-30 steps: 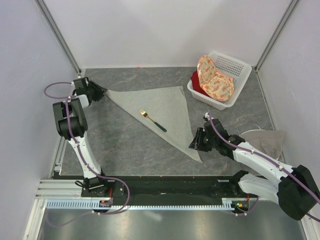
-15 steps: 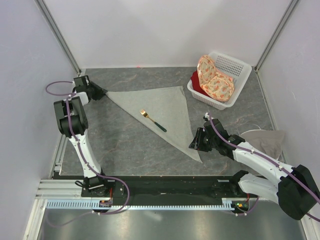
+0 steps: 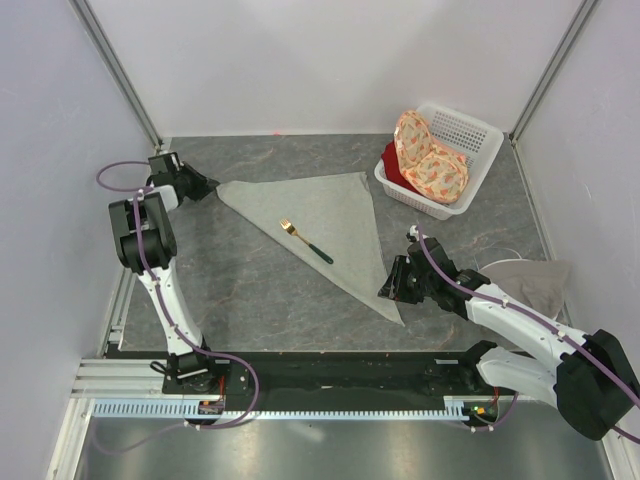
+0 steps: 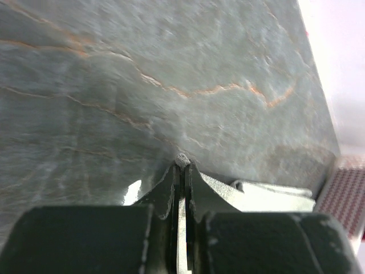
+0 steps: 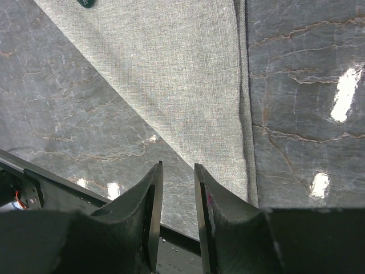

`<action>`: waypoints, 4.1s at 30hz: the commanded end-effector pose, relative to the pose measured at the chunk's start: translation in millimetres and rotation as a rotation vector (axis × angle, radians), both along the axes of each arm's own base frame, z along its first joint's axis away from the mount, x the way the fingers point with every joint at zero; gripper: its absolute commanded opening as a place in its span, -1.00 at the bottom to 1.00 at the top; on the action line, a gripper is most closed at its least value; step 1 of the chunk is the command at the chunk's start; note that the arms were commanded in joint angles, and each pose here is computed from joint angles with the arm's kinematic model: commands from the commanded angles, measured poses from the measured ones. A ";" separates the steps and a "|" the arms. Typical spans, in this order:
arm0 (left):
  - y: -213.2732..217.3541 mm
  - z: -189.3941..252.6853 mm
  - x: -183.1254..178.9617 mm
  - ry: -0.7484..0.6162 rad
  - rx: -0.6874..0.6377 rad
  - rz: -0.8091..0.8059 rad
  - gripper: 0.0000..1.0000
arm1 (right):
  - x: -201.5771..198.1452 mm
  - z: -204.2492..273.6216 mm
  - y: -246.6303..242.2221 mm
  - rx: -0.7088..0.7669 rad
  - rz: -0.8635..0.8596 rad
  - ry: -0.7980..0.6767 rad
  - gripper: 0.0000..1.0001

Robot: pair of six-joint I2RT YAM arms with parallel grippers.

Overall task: Fold the napkin, place the utensils inside, and roll it up
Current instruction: Fold the napkin

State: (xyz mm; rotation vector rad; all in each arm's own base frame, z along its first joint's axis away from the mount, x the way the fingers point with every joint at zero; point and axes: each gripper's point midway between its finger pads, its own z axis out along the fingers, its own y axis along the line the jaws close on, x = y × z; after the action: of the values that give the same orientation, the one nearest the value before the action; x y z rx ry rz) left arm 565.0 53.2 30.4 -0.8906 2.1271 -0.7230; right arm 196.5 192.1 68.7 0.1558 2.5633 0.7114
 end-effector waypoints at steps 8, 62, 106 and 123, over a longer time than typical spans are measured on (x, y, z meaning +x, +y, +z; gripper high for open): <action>-73.5 103.8 -32.7 -0.357 -0.010 -0.218 -0.96 | 13.2 18.6 -1.3 -0.023 0.023 -0.089 -0.28; -337.0 25.3 -244.7 -0.305 -0.088 -0.877 -0.96 | 7.1 20.7 -3.1 -0.026 0.049 -0.089 -0.25; -145.3 12.8 -159.8 0.058 0.457 -0.274 0.09 | 0.1 11.0 -4.9 -0.022 0.030 -0.044 0.11; -149.9 14.3 -144.7 -0.049 0.204 -0.260 0.03 | -2.9 7.0 -5.2 -0.024 0.033 -0.026 0.13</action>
State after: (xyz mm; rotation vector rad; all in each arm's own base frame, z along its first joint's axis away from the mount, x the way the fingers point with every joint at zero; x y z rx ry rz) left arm 402.7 -89.9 32.9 -0.4764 2.3177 -0.5148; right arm 192.5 184.3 72.2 0.0898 2.5625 0.6677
